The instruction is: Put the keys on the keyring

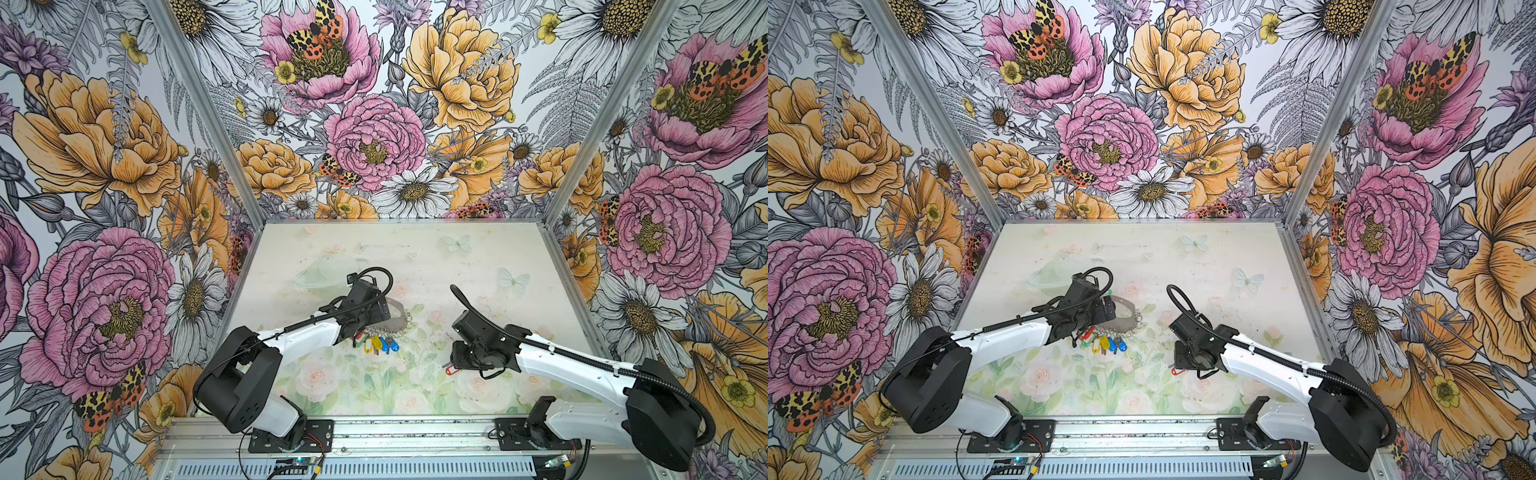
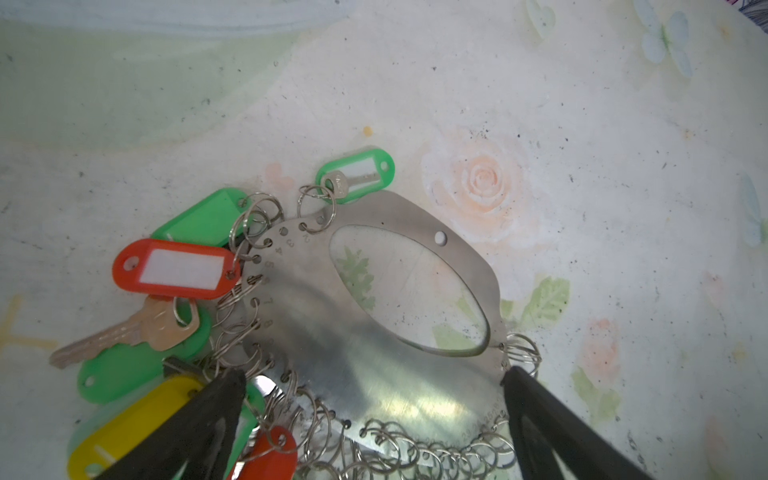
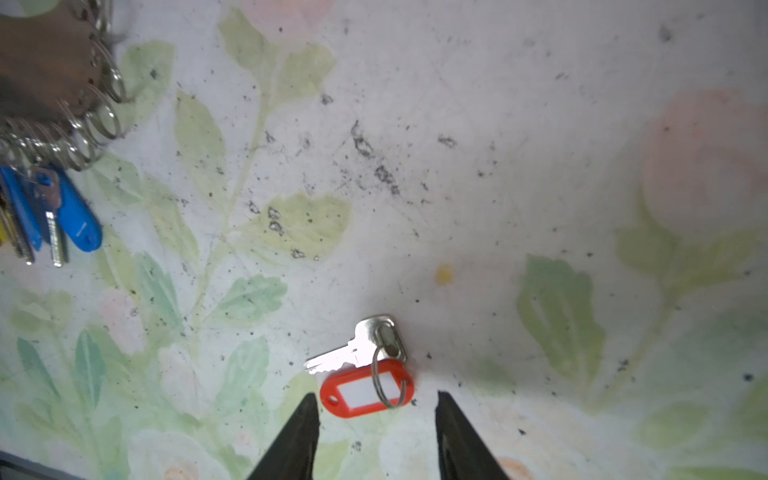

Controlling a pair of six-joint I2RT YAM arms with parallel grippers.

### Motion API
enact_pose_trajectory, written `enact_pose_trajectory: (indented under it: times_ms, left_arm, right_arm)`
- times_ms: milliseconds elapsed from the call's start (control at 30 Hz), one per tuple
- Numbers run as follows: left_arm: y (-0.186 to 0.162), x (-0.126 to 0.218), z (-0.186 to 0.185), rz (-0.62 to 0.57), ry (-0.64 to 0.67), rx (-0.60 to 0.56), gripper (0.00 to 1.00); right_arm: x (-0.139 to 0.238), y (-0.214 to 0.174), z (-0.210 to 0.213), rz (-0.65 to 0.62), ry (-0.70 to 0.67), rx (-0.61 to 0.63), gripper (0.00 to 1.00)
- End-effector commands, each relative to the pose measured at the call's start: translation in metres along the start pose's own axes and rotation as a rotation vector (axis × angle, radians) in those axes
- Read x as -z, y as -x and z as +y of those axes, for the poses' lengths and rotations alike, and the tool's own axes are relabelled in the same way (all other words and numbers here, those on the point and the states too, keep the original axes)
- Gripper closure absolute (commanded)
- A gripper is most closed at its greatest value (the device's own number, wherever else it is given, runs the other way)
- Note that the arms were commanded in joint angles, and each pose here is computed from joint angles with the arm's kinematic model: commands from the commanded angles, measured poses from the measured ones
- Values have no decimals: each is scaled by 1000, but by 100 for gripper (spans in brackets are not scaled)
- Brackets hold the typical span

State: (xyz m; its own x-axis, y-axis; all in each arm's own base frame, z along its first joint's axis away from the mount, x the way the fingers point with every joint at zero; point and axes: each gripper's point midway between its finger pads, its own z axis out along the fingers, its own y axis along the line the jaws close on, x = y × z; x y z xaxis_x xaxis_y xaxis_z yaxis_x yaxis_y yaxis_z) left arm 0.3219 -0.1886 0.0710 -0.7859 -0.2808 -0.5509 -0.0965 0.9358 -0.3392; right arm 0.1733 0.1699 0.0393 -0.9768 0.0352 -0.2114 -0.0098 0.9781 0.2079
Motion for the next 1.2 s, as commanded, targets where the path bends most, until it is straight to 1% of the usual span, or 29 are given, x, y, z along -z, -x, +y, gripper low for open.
enact_pose_trajectory:
  times_ms: [0, 233, 367, 733, 900, 1167]
  left_arm:
    - [3, -3, 3, -17, 6, 11, 1]
    - [4, -4, 4, -21, 8, 16, 1]
    - [4, -4, 5, -20, 9, 15, 1]
    - [2, -4, 9, -23, 11, 21, 1]
    - [1, -5, 13, -24, 21, 22, 1]
    - [2, -5, 14, -28, 22, 25, 1]
  right_arm:
    - [-5, -3, -14, 4, -77, 3, 59]
    - [-8, 3, -22, -5, -149, 19, 72]
    - [-11, 5, -27, -1, -195, 28, 76]
    - [-17, 17, -32, -22, -271, 55, 76]
    - [-11, 29, -29, -61, -271, 69, 75]
    - [-17, 48, -31, -72, -333, 100, 75]
